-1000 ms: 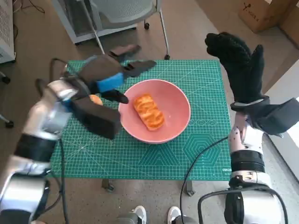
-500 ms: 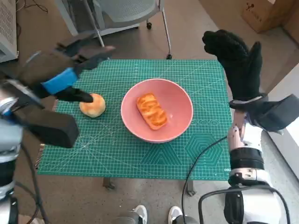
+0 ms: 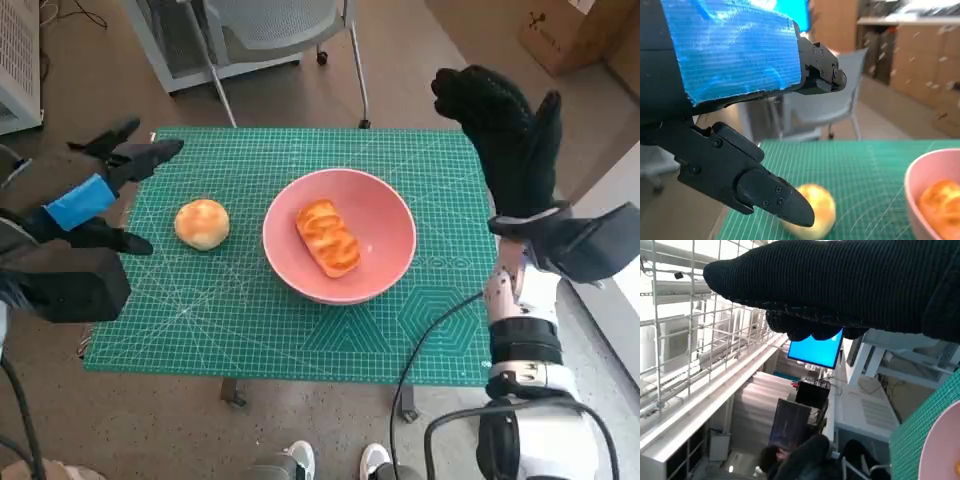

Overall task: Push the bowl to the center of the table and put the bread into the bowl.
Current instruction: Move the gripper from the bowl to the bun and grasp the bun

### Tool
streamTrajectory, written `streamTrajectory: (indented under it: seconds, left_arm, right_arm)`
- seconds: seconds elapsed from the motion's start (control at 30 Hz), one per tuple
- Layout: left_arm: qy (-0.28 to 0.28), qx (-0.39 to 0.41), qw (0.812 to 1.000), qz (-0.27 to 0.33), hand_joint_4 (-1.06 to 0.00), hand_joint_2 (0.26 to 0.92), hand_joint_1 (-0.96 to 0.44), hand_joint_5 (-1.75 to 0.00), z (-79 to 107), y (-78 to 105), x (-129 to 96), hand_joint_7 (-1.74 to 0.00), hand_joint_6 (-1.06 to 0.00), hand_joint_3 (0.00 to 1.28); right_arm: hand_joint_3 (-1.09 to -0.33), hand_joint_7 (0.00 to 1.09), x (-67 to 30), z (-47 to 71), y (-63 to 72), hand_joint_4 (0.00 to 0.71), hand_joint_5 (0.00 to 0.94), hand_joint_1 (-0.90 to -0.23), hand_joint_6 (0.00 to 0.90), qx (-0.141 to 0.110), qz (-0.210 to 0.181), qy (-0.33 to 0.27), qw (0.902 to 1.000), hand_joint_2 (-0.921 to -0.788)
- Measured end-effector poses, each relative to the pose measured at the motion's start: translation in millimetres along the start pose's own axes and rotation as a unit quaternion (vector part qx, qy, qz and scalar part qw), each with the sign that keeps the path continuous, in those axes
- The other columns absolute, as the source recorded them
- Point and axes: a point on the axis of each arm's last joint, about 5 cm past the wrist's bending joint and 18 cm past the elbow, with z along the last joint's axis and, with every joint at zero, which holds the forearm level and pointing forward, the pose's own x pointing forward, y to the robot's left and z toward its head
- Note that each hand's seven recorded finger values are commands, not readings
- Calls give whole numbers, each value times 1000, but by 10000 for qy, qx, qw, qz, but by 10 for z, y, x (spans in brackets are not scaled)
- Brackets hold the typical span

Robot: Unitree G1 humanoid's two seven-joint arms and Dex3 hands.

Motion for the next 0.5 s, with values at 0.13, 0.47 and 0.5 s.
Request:
streamTrajectory:
  seconds: [0.13,0.47,0.5]
  left_arm:
    - [221,-141,9996,-104,-3,691,-419,0,-67,-41,9,0,-220,2]
    - [596,-559,9952,-534,-11,698,-440,-3,-171,-290,119,-2,-220,3]
    - [613,-596,9946,-582,-14,699,-443,-4,-169,-324,143,-2,-221,4]
  right_arm:
    - [-630,13,0,-2,-3,192,1,-719,376,35,10,19,10000,-921]
    - [-630,7,-1,2,-9,191,1,-717,368,23,16,14,10000,-921]
    - [-630,7,-1,3,-10,191,1,-716,368,17,17,15,10000,-921]
